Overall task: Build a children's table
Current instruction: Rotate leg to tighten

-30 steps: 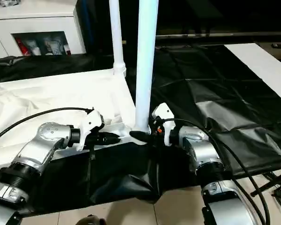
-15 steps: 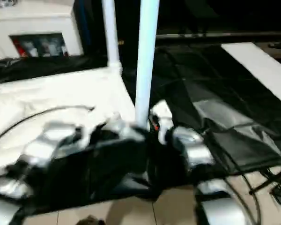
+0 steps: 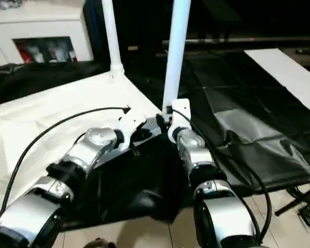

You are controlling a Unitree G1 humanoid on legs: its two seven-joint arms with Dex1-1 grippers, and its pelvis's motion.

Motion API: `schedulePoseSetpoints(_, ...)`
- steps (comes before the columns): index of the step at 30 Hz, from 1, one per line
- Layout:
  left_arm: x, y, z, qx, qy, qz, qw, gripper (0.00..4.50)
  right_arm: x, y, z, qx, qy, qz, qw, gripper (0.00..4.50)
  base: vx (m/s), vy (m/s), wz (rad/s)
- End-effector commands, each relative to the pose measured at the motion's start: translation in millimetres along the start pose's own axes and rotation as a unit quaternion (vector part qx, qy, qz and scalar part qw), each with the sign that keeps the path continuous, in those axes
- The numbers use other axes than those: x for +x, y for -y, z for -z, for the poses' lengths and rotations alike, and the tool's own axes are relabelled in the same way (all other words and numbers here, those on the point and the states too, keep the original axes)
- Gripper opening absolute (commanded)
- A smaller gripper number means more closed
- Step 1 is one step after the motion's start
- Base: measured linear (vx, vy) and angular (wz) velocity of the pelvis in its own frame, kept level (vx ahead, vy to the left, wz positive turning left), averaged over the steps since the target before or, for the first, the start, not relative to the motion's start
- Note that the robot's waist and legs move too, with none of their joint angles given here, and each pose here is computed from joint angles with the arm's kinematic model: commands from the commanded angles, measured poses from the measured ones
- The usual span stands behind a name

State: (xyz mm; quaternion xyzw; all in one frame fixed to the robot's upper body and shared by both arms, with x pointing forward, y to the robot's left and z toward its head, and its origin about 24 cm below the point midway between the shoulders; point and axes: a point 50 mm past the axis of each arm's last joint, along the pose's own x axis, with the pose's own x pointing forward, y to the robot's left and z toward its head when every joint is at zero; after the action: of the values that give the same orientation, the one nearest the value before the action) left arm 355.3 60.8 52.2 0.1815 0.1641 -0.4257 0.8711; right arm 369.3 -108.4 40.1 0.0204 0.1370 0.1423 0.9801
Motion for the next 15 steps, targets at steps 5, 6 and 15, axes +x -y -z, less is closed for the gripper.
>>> schedulePoseSetpoints(5, -4.1, -10.0, -12.8, 0.043, 0.032, -0.016, 0.998, 0.0, 2.1, -12.1, 2.9, 0.015, 0.007, -0.026, 1.0, 3.6, 0.0, 0.0, 0.0)
schedulePoseSetpoints(6, -4.1, -9.9, -12.9, 0.044, 0.033, -0.016, 0.998, 0.0, 2.1, -12.1, 2.8, 0.014, 0.007, -0.026, 1.0, 3.76, 0.0, 0.0, 0.0)
schedulePoseSetpoints(15, -7.6, -9.4, -17.7, 0.058, 0.073, -0.007, 0.996, 0.0, -15.9, 10.3, -2.4, -0.063, 0.033, -0.059, 0.996, 3.93, 0.0, 0.0, 0.0)
